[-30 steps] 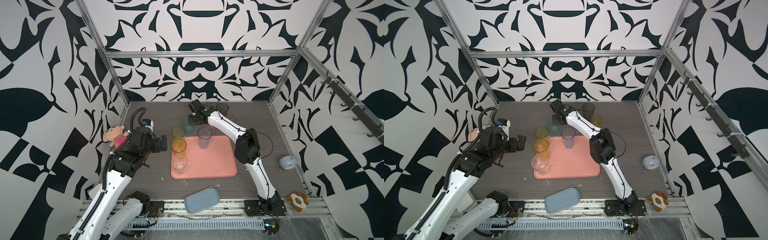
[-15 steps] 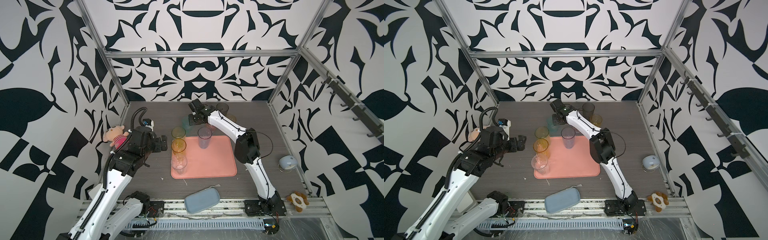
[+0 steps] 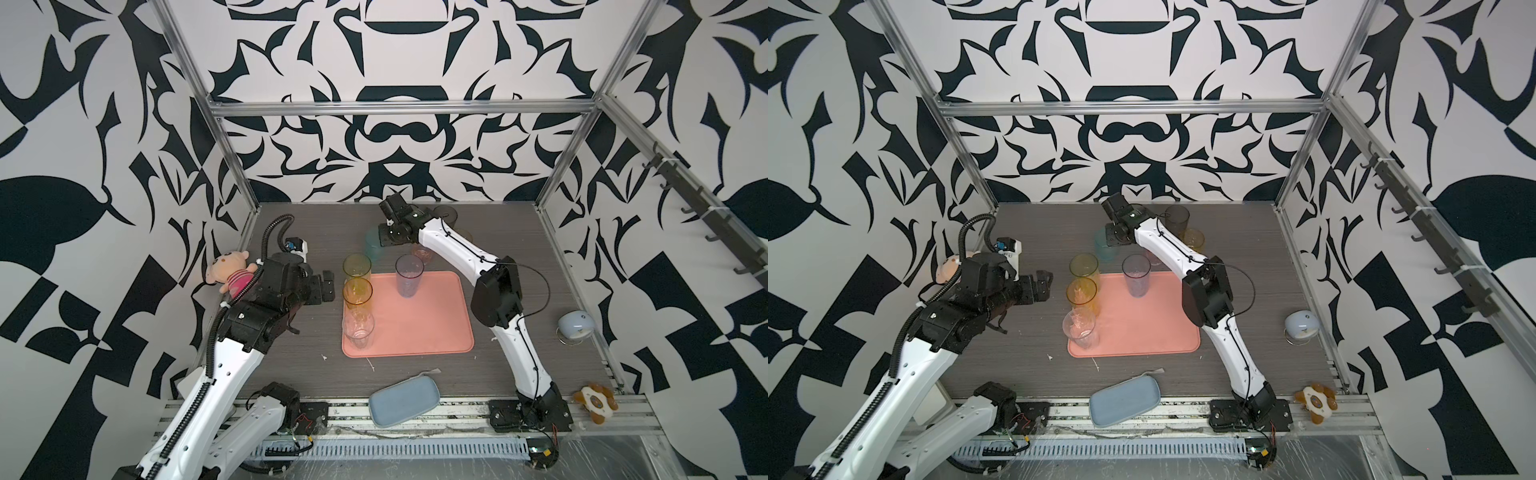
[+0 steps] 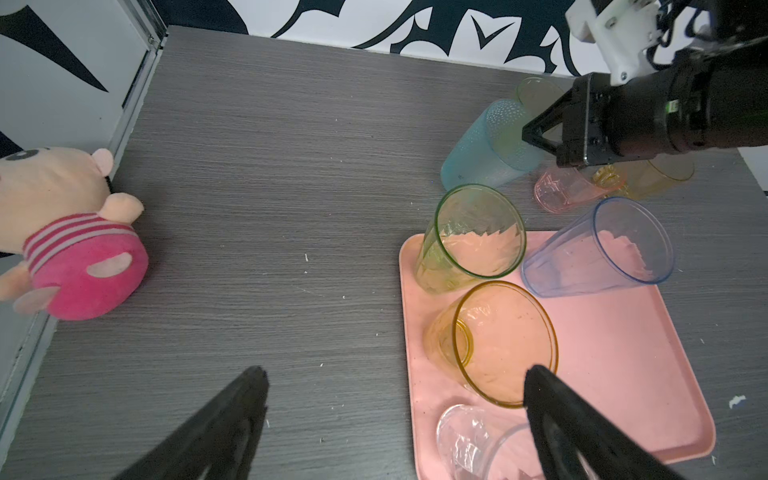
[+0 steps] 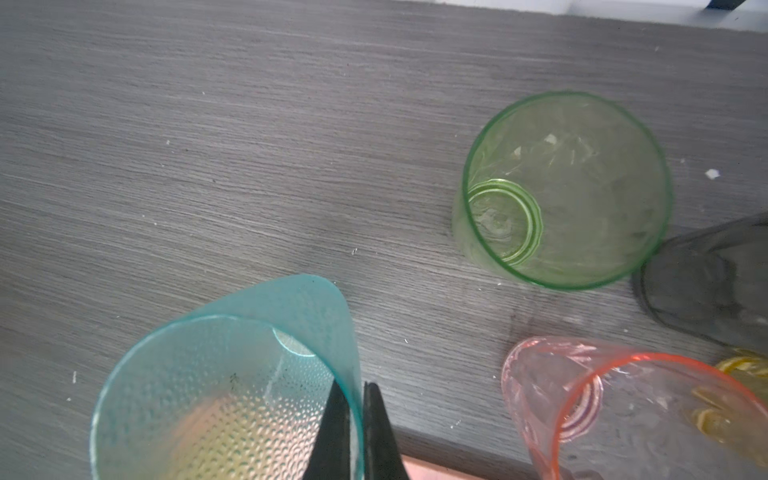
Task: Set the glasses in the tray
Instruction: 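Lower the right gripper and close it on the teal glass rim, then lift the teal glass with the right gripper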
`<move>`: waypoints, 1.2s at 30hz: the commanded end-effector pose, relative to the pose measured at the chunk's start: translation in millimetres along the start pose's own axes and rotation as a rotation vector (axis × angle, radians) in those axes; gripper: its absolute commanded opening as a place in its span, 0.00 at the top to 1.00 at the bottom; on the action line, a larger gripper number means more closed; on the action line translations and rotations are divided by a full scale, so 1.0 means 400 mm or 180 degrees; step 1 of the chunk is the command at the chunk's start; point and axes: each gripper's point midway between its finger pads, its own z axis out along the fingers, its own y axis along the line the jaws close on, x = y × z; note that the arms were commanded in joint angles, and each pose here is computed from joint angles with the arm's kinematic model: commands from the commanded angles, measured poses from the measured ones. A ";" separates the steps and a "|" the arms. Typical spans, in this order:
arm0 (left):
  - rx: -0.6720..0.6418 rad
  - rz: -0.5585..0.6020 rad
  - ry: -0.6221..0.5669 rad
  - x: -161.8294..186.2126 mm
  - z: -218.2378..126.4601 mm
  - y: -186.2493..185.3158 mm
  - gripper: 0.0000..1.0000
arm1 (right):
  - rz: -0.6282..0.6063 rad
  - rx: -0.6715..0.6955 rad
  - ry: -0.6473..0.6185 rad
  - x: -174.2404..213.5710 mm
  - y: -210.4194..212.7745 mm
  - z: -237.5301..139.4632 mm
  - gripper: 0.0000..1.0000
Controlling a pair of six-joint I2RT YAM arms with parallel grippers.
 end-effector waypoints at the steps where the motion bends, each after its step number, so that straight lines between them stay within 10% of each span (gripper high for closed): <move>1: -0.0038 0.0014 0.0004 0.007 0.001 0.008 0.00 | -0.0003 -0.0120 -0.0506 -0.122 0.015 -0.200 1.00; 36: -0.0084 0.0007 -0.0015 0.004 0.000 0.014 0.00 | -0.0318 0.0505 -0.1498 -0.010 -0.225 -0.649 1.00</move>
